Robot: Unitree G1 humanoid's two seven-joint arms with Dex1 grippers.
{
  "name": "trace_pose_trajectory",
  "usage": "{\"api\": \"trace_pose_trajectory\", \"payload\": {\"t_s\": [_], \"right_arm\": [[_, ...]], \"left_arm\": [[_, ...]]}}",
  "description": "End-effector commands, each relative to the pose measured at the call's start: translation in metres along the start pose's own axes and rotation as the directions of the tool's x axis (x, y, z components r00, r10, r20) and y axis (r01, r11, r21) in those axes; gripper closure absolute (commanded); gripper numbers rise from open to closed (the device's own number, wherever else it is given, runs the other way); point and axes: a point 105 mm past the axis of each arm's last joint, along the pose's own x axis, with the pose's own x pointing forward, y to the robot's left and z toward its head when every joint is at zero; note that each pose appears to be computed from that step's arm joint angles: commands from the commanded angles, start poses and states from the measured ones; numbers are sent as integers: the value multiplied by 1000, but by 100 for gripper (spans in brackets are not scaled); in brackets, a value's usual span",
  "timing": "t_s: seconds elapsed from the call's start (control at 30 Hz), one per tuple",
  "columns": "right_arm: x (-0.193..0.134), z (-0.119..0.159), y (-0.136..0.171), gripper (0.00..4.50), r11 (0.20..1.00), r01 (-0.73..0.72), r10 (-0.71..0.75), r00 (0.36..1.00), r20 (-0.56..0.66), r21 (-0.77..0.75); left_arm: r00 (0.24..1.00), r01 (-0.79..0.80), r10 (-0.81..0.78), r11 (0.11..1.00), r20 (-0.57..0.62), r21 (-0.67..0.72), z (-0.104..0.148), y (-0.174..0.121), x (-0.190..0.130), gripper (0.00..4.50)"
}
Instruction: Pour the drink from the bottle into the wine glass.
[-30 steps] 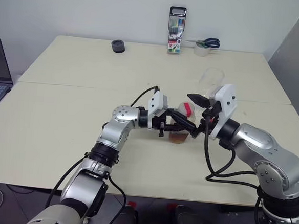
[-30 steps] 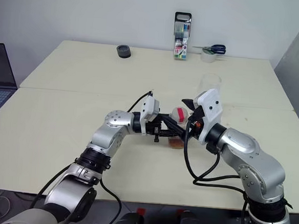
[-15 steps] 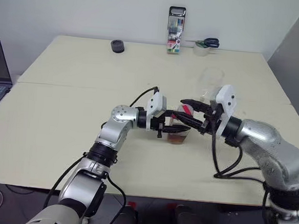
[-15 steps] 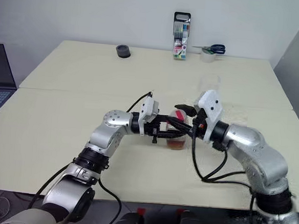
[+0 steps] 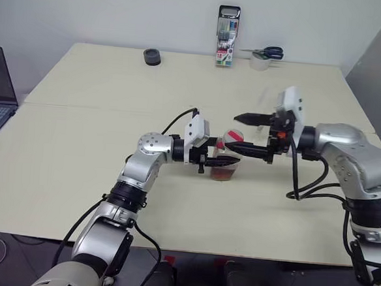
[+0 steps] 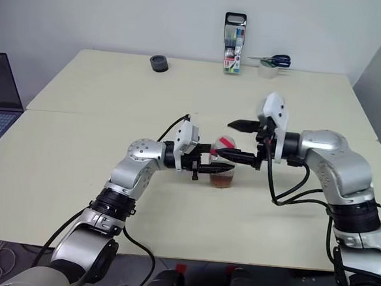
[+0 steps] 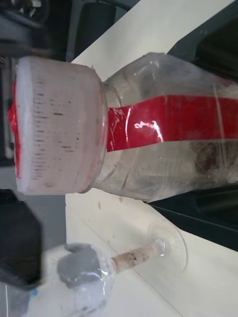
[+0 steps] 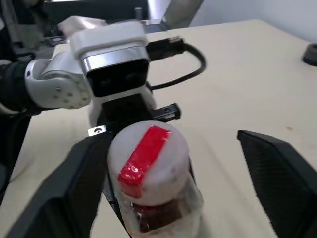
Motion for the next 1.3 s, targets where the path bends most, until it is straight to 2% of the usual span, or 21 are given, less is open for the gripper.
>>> {"api": "trace_pose_trajectory", "payload": {"t_s": [0.03,0.1,0.2,0.27,0.33,0.73,0.83,0.93,1.1,1.13,1.2,1.3], "right_arm": [[-13,14,19,0,996,86,-86,995,40,-7],[-15,7,24,0,974,226,-225,973,41,-9],[-8,2,33,0,943,333,-332,940,78,2],[-3,0,27,0,881,472,-470,876,110,3],[1,1,24,0,837,546,-543,829,133,8],[18,12,20,0,790,610,-610,768,196,68],[20,11,21,0,794,603,-606,771,195,79],[23,8,24,62,800,594,-598,778,189,88],[26,5,27,241,817,569,-576,796,185,93],[27,4,28,265,824,559,-566,804,183,94],[29,2,31,264,845,527,-535,825,180,95],[33,-3,37,264,930,367,-364,919,152,14]], "left_arm": [[996,-52,48,997,75,49,24,13,0,269],[994,-70,65,996,82,53,25,17,2,269],[992,-93,87,993,90,69,26,22,4,269],[992,-94,87,993,96,69,27,24,6,269],[992,-89,82,994,98,69,27,23,8,269],[994,-67,60,994,88,82,22,21,11,269],[994,-70,63,994,85,83,21,21,10,269],[995,-71,64,994,83,83,21,21,9,269],[995,-67,61,994,77,81,19,20,7,269],[995,-65,59,995,75,80,19,19,7,269],[996,-60,55,995,72,78,18,18,7,269],[998,-32,27,997,64,74,17,15,8,269]]}}
